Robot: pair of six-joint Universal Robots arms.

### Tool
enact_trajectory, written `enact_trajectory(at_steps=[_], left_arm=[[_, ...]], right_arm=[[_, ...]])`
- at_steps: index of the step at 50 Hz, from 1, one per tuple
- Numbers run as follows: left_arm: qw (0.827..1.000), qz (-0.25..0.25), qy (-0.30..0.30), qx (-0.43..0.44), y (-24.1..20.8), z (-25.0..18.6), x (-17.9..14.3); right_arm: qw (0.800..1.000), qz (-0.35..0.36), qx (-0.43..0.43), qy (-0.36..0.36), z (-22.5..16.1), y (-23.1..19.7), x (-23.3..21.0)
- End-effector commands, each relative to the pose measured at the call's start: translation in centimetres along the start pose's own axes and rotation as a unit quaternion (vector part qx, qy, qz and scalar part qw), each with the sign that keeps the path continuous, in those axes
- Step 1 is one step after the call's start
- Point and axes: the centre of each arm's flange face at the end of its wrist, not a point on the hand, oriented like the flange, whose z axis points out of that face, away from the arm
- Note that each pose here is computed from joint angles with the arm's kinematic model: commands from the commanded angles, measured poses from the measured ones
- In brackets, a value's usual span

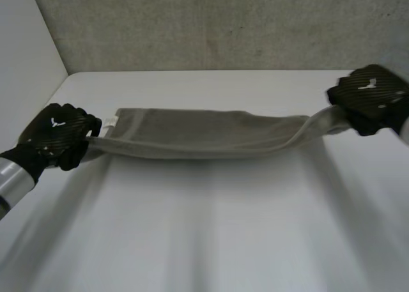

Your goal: Fold the towel.

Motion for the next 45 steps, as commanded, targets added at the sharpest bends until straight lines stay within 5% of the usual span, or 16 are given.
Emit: enact_trajectory(at_steps=[1,9,17,24,30,45], left_arm=[[1.000,-0.017,0.015,-0.006,-1.9,-3.0,1.5],[0.999,-0.025,0.044,-0.007,-1.6,-2.3,2.2],[0.993,-0.019,0.115,0.006,-0.1,5.5,4.4],[0.998,-0.011,0.052,-0.034,3.3,13.2,2.2],[0.998,-0.008,0.062,-0.033,4.9,17.7,2.7],[0.998,0.001,0.055,-0.027,6.3,20.3,2.6]], right_arm=[[0.992,0.066,-0.107,-0.007,-3.6,1.9,2.7],[0.985,0.074,-0.134,-0.086,-1.6,5.0,1.6],[0.976,0.113,-0.137,-0.129,4.1,6.7,-0.5],[0.977,0.138,-0.135,-0.089,8.8,8.3,-0.4],[0.979,0.152,-0.126,-0.042,11.9,9.5,-0.1],[0.978,0.143,-0.149,0.002,14.6,11.8,-0.2]])
